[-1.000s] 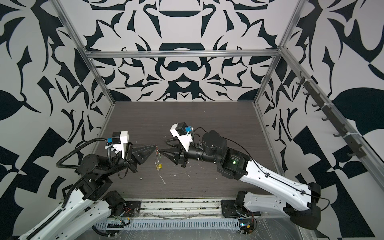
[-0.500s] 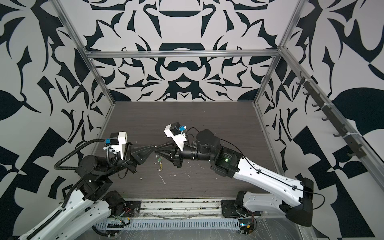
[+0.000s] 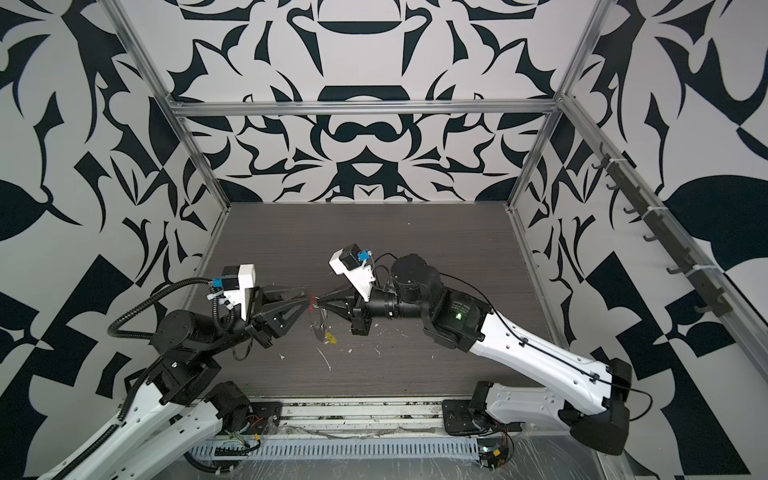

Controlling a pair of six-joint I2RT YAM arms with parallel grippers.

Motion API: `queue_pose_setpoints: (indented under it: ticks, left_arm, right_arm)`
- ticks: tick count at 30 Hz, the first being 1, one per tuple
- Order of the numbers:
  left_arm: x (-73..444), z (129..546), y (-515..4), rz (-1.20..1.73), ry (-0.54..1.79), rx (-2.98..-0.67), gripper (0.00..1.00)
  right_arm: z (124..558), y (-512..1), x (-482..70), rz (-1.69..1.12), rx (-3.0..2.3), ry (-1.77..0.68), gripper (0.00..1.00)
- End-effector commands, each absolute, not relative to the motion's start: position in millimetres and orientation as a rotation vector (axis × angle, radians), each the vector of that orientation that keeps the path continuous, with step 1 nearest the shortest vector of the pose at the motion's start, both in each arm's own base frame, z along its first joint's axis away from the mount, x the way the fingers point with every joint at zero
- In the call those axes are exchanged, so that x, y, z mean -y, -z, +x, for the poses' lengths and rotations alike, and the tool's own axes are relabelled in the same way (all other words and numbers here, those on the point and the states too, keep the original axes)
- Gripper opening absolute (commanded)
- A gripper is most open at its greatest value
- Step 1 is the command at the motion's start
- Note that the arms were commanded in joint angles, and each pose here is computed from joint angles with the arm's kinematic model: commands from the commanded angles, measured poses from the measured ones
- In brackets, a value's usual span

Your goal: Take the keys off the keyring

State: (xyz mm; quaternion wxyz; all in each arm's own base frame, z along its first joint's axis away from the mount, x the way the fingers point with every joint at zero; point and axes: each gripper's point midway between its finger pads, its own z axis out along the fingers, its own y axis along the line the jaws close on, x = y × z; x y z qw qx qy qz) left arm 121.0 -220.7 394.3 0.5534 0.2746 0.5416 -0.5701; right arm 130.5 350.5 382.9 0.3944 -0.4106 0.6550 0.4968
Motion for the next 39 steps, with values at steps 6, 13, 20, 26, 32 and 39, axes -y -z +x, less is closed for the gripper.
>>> queue_pose_setpoints:
  ticks: [6, 13, 20, 26, 32, 39]
  left_arm:
    - [226.3, 117.3, -381.0, 0.732, 1.317, -1.534, 0.36]
    - [249.9, 114.5, -360.9, 0.853, 1.415, -1.75, 0.37]
    - [255.6, 115.3, -353.5, 0.885, 1.427, -1.822, 0.26]
    - [257.2, 115.1, -351.5, 0.907, 1.423, -1.858, 0.21]
    - [261.0, 114.3, -351.7, 0.929, 1.446, -1.866, 0.22]
    - [262.6, 117.1, -351.7, 0.934, 1.435, -1.868, 0.03]
  right_arm:
    - [135.6, -388.6, -325.7, -1.152, -1.733, -1.095, 0.0]
    - [132.3, -376.5, -324.7, -1.255, -1.793, -1.05, 0.0]
    - [126.3, -374.8, -324.7, -1.311, -1.799, -1.06, 0.0]
    - [124.9, -373.2, -325.6, -1.335, -1.809, -1.06, 0.0]
    - [125.4, -375.0, -327.6, -1.335, -1.805, -1.065, 0.0]
    - [126.7, -374.3, -330.4, -1.336, -1.811, -1.071, 0.0]
